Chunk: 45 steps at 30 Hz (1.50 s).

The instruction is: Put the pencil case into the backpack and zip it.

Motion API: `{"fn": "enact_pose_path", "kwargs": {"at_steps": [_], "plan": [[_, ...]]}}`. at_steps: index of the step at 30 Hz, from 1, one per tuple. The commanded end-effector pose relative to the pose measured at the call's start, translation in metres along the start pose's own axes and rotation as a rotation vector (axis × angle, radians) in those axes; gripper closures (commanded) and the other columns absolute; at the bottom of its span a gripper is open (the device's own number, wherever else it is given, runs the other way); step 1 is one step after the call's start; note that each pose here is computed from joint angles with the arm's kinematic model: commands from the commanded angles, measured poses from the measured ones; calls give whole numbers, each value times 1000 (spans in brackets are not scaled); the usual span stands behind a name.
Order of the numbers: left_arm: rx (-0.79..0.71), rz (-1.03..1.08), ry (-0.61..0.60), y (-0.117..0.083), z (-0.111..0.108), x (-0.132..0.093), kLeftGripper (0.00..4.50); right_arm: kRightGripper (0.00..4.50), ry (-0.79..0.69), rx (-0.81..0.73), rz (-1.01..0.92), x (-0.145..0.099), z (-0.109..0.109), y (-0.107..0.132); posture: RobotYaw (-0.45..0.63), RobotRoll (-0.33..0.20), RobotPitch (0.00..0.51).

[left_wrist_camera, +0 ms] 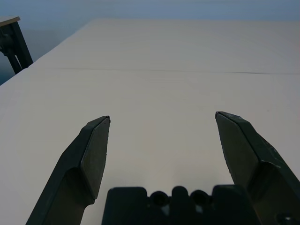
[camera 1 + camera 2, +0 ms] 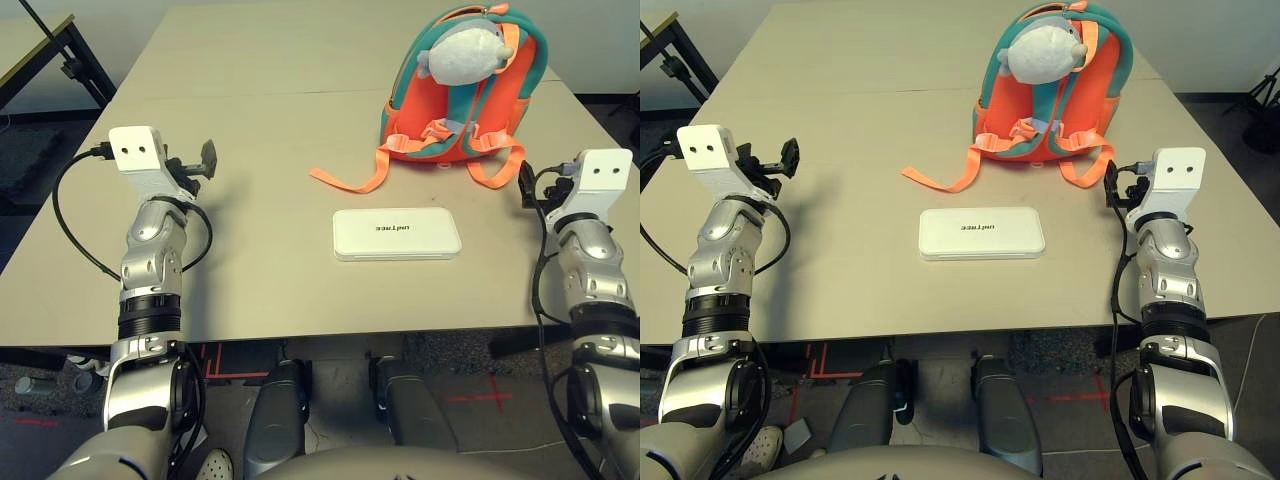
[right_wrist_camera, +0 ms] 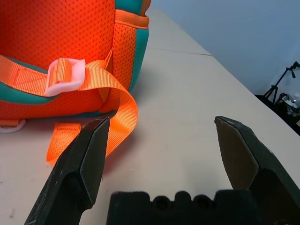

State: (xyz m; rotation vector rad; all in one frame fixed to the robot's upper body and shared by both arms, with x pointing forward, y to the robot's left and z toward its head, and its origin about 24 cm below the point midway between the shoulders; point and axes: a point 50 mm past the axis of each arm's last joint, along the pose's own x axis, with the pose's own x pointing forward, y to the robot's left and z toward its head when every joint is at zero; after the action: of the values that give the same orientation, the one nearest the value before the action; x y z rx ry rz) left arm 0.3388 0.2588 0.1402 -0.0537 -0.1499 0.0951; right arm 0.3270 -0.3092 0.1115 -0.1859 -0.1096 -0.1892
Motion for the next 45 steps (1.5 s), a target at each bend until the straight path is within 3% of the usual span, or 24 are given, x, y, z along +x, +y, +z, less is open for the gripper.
{"fn": "enact_pose_path", "kwargs": {"at_steps": [1,8,16,20,24,30,43,45], "plan": [[6,17,14,2,-8,-2,0,41,-6,-3,10,2,0,4,-73,0,153],[-15,-16,21,-4,-5,1,0,41,-5,2,18,4,-1,8,-55,0,148],[-188,-124,100,-14,0,3,0,41,-22,-44,96,3,3,15,-45,0,134],[-270,-249,196,-30,-4,-2,0,41,-21,-83,135,1,4,15,-45,0,133],[-457,-373,396,-45,-17,-17,0,41,-16,-140,179,-6,4,14,-58,0,126],[-606,-542,633,-65,-24,-35,0,41,-6,-173,232,-16,2,17,-88,0,113],[-763,-684,962,-87,-41,-47,0,41,66,-259,351,-32,-3,24,-141,0,119],[-785,-700,968,-89,-41,-48,0,41,69,-258,349,-33,-3,24,-141,0,119]]}}
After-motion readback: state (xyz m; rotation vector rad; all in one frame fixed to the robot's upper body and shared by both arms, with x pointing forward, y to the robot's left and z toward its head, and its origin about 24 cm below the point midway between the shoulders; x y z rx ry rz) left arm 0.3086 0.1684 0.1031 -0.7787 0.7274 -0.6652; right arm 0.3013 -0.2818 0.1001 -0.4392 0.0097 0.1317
